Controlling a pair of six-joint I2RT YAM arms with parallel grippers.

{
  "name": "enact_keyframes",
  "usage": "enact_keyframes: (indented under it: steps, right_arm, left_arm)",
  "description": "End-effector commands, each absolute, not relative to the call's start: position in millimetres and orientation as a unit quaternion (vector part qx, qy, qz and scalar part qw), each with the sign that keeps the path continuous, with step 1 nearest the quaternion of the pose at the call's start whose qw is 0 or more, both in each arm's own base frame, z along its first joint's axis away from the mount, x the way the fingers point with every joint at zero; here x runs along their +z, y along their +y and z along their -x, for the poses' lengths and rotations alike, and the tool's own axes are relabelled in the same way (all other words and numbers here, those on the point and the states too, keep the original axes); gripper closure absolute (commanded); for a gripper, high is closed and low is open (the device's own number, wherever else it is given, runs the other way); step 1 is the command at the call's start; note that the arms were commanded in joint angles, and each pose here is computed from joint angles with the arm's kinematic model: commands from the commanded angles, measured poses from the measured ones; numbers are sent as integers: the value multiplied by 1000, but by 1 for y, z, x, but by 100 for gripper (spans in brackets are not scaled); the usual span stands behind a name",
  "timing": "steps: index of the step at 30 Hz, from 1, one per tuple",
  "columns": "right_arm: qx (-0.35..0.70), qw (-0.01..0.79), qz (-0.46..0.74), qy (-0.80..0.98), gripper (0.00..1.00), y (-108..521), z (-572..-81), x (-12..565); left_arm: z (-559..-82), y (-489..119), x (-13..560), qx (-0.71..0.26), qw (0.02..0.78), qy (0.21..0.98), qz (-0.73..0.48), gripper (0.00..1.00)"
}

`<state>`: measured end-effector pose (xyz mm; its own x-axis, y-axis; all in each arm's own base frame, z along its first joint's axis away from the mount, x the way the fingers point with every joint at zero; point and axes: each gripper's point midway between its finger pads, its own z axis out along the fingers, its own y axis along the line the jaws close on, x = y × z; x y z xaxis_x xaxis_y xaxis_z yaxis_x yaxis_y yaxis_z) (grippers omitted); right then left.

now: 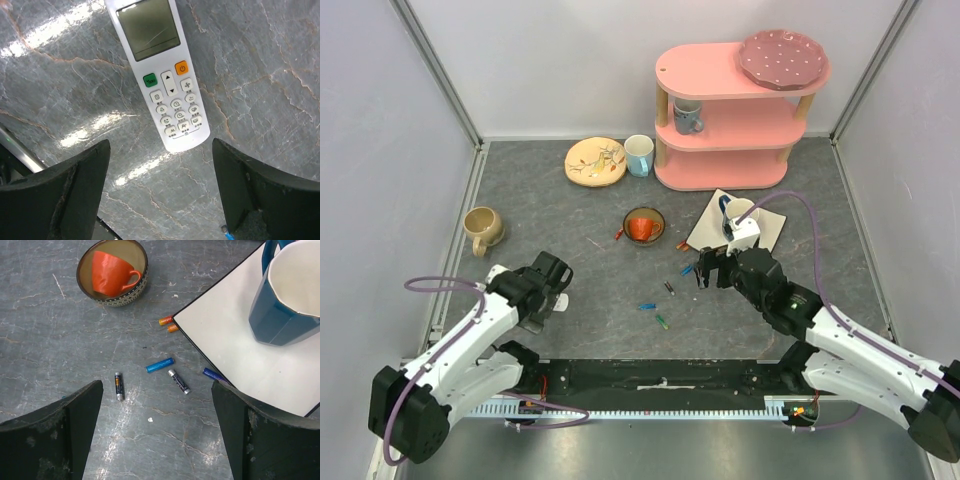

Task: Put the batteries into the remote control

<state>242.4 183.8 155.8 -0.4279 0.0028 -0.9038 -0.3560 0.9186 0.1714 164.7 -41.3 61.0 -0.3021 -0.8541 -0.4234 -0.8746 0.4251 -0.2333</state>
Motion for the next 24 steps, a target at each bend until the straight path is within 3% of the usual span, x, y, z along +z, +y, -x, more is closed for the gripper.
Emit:
enact_keyframes:
  steps: [1, 24]
  right_arm:
    - [195, 536, 104, 815, 2, 187, -240, 166]
    - [201, 524, 112, 820, 2, 191, -237, 165]
  left_arm:
    - [-169, -36, 58, 22, 254, 763, 593, 13]
    - [-204, -18, 32, 42, 221, 738, 636, 16]
